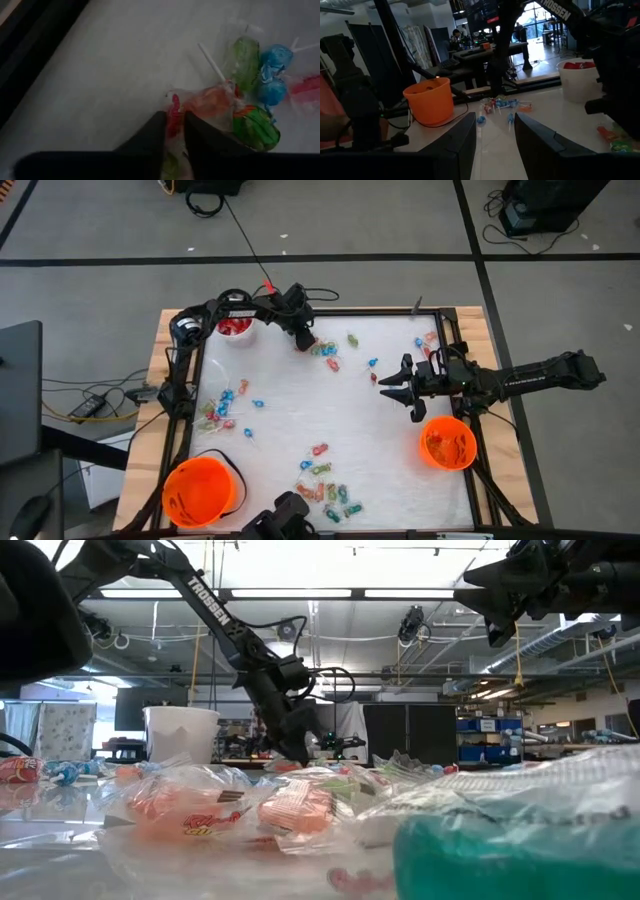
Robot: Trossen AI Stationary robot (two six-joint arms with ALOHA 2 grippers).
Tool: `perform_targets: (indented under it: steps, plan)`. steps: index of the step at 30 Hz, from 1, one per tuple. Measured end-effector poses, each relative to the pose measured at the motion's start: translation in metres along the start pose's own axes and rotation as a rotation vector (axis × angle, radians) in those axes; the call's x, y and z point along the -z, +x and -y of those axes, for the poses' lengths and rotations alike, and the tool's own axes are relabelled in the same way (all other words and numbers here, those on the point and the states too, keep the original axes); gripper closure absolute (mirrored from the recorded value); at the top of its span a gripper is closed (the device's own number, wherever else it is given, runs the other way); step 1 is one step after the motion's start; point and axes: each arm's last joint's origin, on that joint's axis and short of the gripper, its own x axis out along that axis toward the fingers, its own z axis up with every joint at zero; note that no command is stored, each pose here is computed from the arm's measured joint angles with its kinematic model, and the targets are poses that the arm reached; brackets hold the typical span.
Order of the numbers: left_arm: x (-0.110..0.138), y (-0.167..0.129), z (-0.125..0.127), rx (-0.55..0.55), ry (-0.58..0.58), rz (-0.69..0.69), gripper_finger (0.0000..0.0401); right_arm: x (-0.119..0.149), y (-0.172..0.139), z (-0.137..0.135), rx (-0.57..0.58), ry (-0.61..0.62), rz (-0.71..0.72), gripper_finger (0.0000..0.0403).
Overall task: Sort candy by brand, put in halloween buckets
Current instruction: Put the orange candy into the right orange bucket
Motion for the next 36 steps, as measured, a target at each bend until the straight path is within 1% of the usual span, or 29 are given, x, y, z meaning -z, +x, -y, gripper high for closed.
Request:
perform_targets:
  steps: [2, 3, 8, 12, 14, 17, 19, 21, 25, 29, 33, 36]
  plan:
    - [0.000, 0.000, 0.001, 0.002, 0.000, 0.001, 0.0382, 0.000, 0.000, 0.000, 0.000, 0.000, 0.000, 0.0258]
    - [0.000, 0.000, 0.001, 0.002, -0.003, 0.001, 0.0389, 0.000, 0.000, 0.000, 0.000, 0.000, 0.000, 0.0258]
    - [0.000, -0.001, 0.002, 0.002, -0.033, -0.003, 0.0394, 0.000, 0.000, 0.000, 0.000, 0.000, 0.000, 0.0258]
    - [-0.001, -0.005, 0.009, 0.003, -0.036, -0.015, 0.0397, 0.000, 0.000, 0.000, 0.000, 0.000, 0.000, 0.0258]
    - [-0.005, -0.013, 0.016, -0.005, -0.020, -0.004, 0.0398, 0.000, 0.000, 0.000, 0.000, 0.000, 0.000, 0.0258]
    - [-0.015, -0.032, 0.028, -0.010, 0.015, 0.054, 0.0398, 0.000, 0.000, 0.000, 0.000, 0.000, 0.000, 0.0258]
    - [-0.020, -0.044, 0.040, -0.014, 0.039, 0.082, 0.0399, 0.000, 0.000, 0.000, 0.000, 0.000, 0.000, 0.0258]
    - [-0.025, -0.054, 0.056, -0.020, 0.075, 0.104, 0.0399, 0.000, 0.000, 0.000, 0.000, 0.000, 0.001, 0.0258]
    - [-0.027, -0.071, 0.098, -0.031, 0.177, 0.113, 0.0400, -0.001, 0.000, 0.000, -0.002, 0.000, 0.007, 0.0258]
    - [-0.024, -0.089, 0.140, -0.038, 0.279, 0.140, 0.0400, -0.005, 0.000, -0.001, 0.000, -0.001, 0.057, 0.0258]
    - [-0.013, -0.110, 0.173, 0.011, 0.348, 0.249, 0.0400, -0.010, -0.001, -0.002, 0.001, 0.018, 0.112, 0.0258]
    - [0.005, -0.124, 0.181, 0.036, 0.331, 0.310, 0.0400, -0.011, -0.001, -0.002, -0.001, 0.013, 0.119, 0.0258]
